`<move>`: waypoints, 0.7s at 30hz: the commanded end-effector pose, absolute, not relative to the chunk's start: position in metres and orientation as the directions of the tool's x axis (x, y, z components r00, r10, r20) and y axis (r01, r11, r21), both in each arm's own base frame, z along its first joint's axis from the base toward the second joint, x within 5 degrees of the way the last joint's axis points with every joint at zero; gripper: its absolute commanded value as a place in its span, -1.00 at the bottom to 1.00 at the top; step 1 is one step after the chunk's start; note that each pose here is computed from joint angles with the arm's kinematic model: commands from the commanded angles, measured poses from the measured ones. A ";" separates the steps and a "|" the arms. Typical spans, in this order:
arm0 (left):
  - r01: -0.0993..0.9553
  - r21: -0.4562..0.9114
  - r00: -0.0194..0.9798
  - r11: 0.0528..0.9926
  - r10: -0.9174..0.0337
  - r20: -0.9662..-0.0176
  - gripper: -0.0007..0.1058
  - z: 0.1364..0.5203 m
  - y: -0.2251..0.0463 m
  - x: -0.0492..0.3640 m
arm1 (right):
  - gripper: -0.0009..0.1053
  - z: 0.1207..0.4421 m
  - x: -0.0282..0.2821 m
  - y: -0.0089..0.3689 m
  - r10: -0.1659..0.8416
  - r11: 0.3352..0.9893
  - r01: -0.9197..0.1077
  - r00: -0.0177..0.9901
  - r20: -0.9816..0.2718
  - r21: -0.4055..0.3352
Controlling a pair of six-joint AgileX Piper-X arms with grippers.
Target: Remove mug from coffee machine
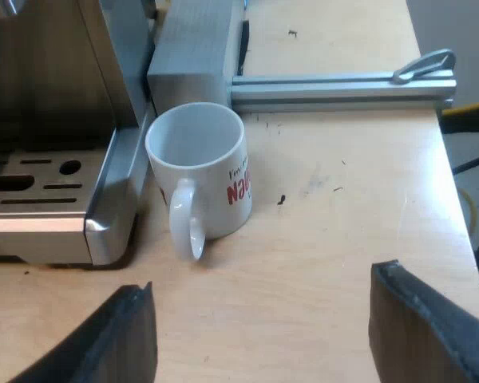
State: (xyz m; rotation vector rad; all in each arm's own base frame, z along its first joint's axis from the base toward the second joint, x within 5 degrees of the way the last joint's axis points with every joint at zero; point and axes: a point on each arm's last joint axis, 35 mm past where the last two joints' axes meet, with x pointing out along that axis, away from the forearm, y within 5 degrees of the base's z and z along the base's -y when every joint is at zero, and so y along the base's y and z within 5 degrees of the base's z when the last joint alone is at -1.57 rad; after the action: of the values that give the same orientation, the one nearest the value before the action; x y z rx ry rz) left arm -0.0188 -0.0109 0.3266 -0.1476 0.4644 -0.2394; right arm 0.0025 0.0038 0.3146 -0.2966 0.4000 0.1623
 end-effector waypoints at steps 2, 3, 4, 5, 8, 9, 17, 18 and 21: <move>0.199 -0.182 0.879 0.963 -0.257 -0.401 0.62 0.323 -0.010 -0.004 | 0.14 0.310 0.011 0.005 0.118 0.939 -0.236 0.906 -0.406 -0.252; 0.201 -0.179 0.884 0.963 -0.257 -0.391 0.62 0.323 -0.010 -0.002 | 0.14 0.309 0.012 0.005 0.122 0.938 -0.239 0.905 -0.408 -0.250; 0.201 -0.180 0.888 0.963 -0.257 -0.382 0.62 0.322 -0.010 0.001 | 0.14 0.307 0.013 0.005 0.124 0.938 -0.241 0.903 -0.411 -0.248; 0.200 -0.184 0.892 0.962 -0.257 -0.372 0.62 0.320 -0.010 0.004 | 0.14 0.305 0.014 0.005 0.124 0.939 -0.241 0.901 -0.416 -0.244; 0.204 -0.190 0.890 0.960 -0.263 -0.373 0.62 0.314 -0.010 0.010 | 0.14 0.299 0.017 0.005 0.124 0.939 -0.246 0.892 -0.434 -0.239; 0.205 -0.190 0.889 0.960 -0.264 -0.373 0.62 0.314 -0.010 0.010 | 0.14 0.299 0.018 0.005 0.124 0.940 -0.246 0.892 -0.436 -0.236; 0.224 -0.211 0.871 0.952 -0.293 -0.395 0.62 0.294 -0.011 0.024 | 0.14 0.295 0.022 0.005 0.124 0.943 -0.241 0.895 -0.429 -0.231; 0.232 -0.212 0.870 0.949 -0.300 -0.390 0.62 0.294 -0.011 0.025 | 0.14 0.295 0.022 0.004 0.120 0.943 -0.238 0.895 -0.429 -0.231; 0.244 -0.220 0.864 0.945 -0.315 -0.393 0.62 0.292 -0.011 0.026 | 0.14 0.295 0.022 0.004 0.121 0.943 -0.238 0.895 -0.429 -0.231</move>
State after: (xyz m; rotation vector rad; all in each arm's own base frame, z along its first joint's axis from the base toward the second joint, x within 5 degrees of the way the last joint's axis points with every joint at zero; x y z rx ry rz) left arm 0.0233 -0.0108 0.2898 -0.1544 0.4461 -0.2811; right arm 0.0196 0.0044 0.2938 -0.2843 0.4243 0.1887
